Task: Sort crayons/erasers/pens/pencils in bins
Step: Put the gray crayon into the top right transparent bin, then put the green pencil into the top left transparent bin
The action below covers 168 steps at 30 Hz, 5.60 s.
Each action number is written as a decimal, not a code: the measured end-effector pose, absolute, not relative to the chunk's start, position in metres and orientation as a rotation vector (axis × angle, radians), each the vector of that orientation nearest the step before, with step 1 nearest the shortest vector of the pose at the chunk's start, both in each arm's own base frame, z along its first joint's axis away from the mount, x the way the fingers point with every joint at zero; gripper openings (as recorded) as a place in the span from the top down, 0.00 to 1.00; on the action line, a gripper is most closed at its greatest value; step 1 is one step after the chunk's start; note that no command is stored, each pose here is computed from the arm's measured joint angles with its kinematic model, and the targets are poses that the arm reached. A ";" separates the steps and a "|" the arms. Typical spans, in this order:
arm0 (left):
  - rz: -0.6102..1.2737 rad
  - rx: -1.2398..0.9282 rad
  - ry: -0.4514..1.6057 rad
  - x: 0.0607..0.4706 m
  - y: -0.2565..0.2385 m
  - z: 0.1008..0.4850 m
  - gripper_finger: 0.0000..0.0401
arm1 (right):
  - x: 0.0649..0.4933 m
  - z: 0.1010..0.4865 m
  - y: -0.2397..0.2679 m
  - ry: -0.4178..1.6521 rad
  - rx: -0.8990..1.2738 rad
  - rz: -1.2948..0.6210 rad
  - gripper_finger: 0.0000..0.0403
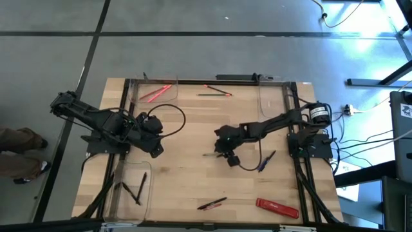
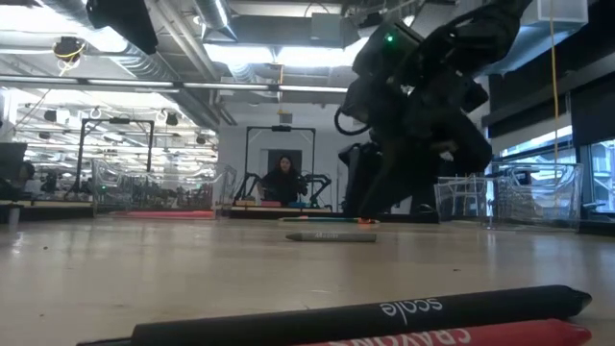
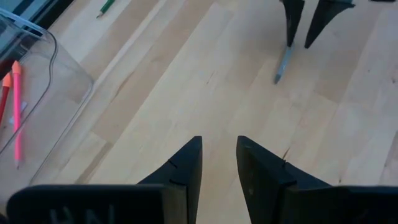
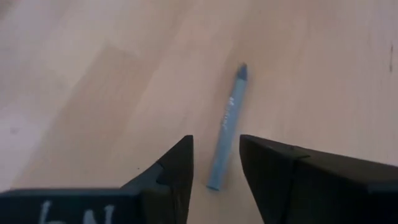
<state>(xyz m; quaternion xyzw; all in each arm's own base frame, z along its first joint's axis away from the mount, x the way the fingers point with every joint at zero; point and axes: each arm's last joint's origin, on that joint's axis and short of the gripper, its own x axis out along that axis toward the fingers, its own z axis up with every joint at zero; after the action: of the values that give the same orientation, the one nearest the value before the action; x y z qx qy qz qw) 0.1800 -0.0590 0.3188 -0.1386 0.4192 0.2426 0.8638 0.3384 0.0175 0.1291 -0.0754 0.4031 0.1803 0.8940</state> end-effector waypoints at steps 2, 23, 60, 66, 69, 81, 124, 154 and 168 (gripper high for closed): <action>0.508 -0.291 0.878 0.180 -0.059 0.319 0.77 | 0.338 0.127 0.017 0.850 -0.167 0.352 0.67; 0.509 -0.291 0.878 0.180 -0.059 0.319 0.77 | 0.339 0.107 0.021 0.937 -0.215 0.283 0.67; 0.509 -0.291 0.878 0.180 -0.059 0.319 0.77 | 0.338 0.104 0.015 0.966 -0.200 0.221 0.90; 0.509 -0.291 0.878 0.180 -0.059 0.319 0.77 | 0.338 0.104 0.015 0.967 -0.177 0.210 0.91; 0.509 -0.291 0.878 0.180 -0.059 0.319 0.77 | 0.338 0.104 0.012 0.963 -0.144 0.238 0.91; 0.509 -0.290 0.878 0.180 -0.059 0.319 0.77 | 0.332 0.127 -0.008 0.935 -0.058 0.157 0.91; 0.496 -0.094 0.608 0.214 -0.030 0.340 0.77 | 0.148 0.243 -0.118 0.946 0.549 -1.175 0.91; 0.501 -0.094 0.601 0.217 -0.020 0.341 0.77 | 0.129 0.193 -0.123 0.982 0.719 -1.152 0.75; 0.522 -0.139 0.599 0.217 -0.019 0.341 0.77 | 0.149 0.234 -0.129 0.941 0.545 -0.880 0.66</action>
<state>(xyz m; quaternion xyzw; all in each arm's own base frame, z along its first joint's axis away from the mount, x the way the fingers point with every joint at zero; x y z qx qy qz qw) 0.2167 -0.0194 0.3406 -0.0677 0.2917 0.2539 0.9197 0.1487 -0.1289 0.2343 0.2507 0.4329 -0.4052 0.7652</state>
